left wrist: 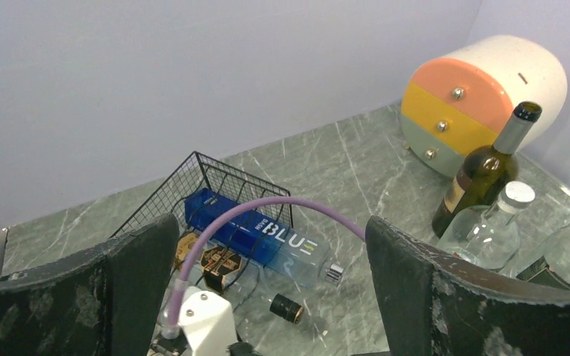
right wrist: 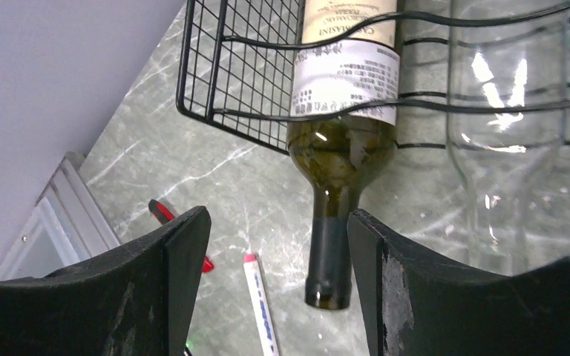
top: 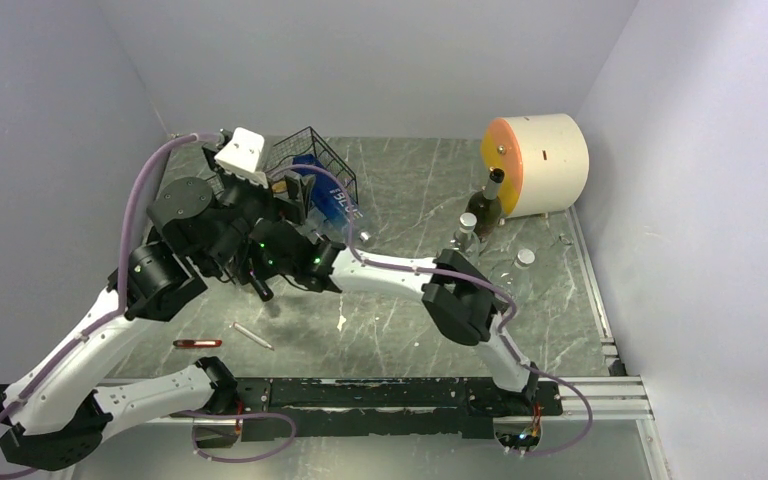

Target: Put the wine bottle on the wine rack

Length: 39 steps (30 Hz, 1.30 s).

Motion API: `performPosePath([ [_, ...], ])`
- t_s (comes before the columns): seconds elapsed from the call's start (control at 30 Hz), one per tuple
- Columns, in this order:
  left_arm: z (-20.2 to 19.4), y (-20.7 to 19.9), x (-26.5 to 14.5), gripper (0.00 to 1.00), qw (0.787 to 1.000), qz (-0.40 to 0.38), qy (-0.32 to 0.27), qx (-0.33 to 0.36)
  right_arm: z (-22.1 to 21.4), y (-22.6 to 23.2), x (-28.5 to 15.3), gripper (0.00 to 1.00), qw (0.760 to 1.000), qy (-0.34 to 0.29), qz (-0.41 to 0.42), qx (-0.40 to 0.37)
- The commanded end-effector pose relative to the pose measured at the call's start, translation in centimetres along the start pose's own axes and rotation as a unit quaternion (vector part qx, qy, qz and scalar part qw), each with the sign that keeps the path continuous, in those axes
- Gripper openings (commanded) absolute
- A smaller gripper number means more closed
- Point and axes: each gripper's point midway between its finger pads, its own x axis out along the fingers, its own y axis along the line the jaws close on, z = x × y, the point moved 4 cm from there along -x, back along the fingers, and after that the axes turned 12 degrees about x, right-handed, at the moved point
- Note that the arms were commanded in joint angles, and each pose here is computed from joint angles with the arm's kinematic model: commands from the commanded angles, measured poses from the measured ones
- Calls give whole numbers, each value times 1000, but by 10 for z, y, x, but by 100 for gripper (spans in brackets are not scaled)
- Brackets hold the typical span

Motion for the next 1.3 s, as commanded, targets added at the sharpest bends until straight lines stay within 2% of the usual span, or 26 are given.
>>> performPosePath([
  [0.0, 27, 14, -17, 100, 999, 11, -34, -18, 16, 3, -26, 72, 1000, -29, 6, -1],
  [0.2, 41, 24, -31, 100, 997, 17, -67, -34, 33, -9, -85, 71, 998, -61, -21, -20],
  [0.43, 36, 29, -39, 100, 995, 30, -89, -45, 45, -60, -148, 71, 982, -103, -145, -56],
  [0.6, 28, 26, -36, 100, 994, 32, -88, -51, 88, -86, -202, 71, 961, -146, -221, -82],
  [0.77, 21, 18, -30, 99, 995, 23, -80, -56, 141, -122, -258, 71, 940, -199, -272, -53],
  [0.97, 6, 6, -19, 100, 997, 8, -57, -60, 180, -161, -321, 73, 894, -254, -368, -42],
  [1.27, 0, -23, 2, 99, 994, -49, -55, -78, 230, -189, -378, 75, 849, -335, -408, 15],
])
